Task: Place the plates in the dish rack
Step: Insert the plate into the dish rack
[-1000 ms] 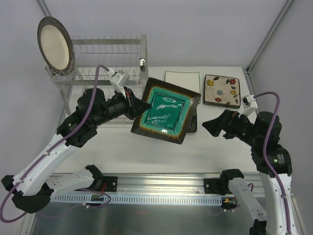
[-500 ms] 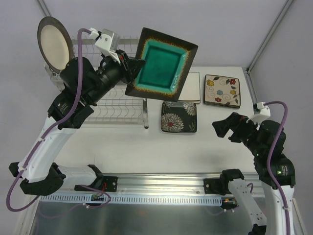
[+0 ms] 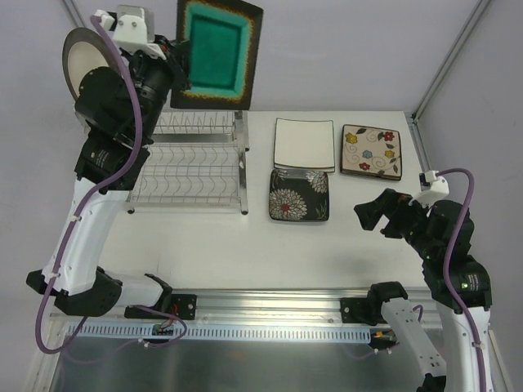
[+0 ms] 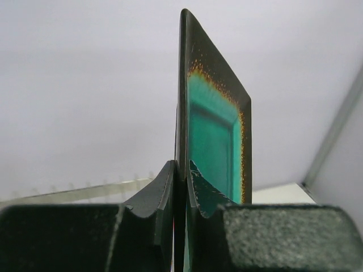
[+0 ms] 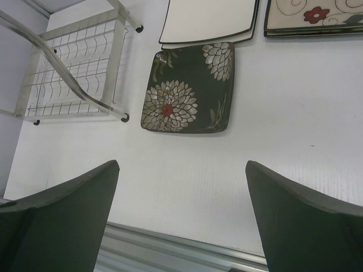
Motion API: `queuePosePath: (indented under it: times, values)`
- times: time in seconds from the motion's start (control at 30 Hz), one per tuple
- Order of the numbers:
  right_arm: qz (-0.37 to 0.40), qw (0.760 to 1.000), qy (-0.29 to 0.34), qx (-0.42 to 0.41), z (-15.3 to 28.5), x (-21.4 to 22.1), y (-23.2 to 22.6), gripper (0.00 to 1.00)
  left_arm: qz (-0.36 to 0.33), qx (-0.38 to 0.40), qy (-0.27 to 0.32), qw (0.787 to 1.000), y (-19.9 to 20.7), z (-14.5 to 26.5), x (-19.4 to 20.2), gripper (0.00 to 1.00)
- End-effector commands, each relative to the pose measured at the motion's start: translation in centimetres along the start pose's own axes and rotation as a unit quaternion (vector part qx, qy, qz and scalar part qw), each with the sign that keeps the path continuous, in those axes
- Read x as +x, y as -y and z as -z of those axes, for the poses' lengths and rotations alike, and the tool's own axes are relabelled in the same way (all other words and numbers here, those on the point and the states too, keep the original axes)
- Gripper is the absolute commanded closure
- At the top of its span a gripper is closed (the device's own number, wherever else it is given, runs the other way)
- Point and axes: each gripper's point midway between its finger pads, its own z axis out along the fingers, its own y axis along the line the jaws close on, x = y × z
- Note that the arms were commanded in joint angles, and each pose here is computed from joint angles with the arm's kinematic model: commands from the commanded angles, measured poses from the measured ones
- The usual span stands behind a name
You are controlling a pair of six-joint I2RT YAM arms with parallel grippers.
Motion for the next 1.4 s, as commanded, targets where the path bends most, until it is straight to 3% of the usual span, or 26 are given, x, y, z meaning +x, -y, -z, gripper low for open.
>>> queuePosePath:
  times: [0.0, 0.53, 0.97, 1.37]
  values:
    - [0.019, 1.000, 0.000, 0.002, -0.2, -0.1, 0.2, 0.00, 0.048, -0.047, 0.235, 0.970, -4.0, 3.6, -14.7, 1.00]
    - [0.026, 1.000, -0.013, -0.003, -0.9, 0.5, 0.2, 0.01, -0.083, -0.175, 0.311, 0.931, -10.7, 6.1, -18.6, 1.00]
    - [0.025, 0.999, -0.028, -0.011, -1.9, 0.9, 0.1, 0.00, -0.205, -0.239, 0.267, 0.911, -13.8, 6.6, -18.1, 1.00]
    - [0.026, 0.999, -0.034, -0.015, -2.2, 1.0, -0.1, 0.00, -0.267, -0.267, 0.214, 0.901, -16.4, 5.9, -16.5, 1.00]
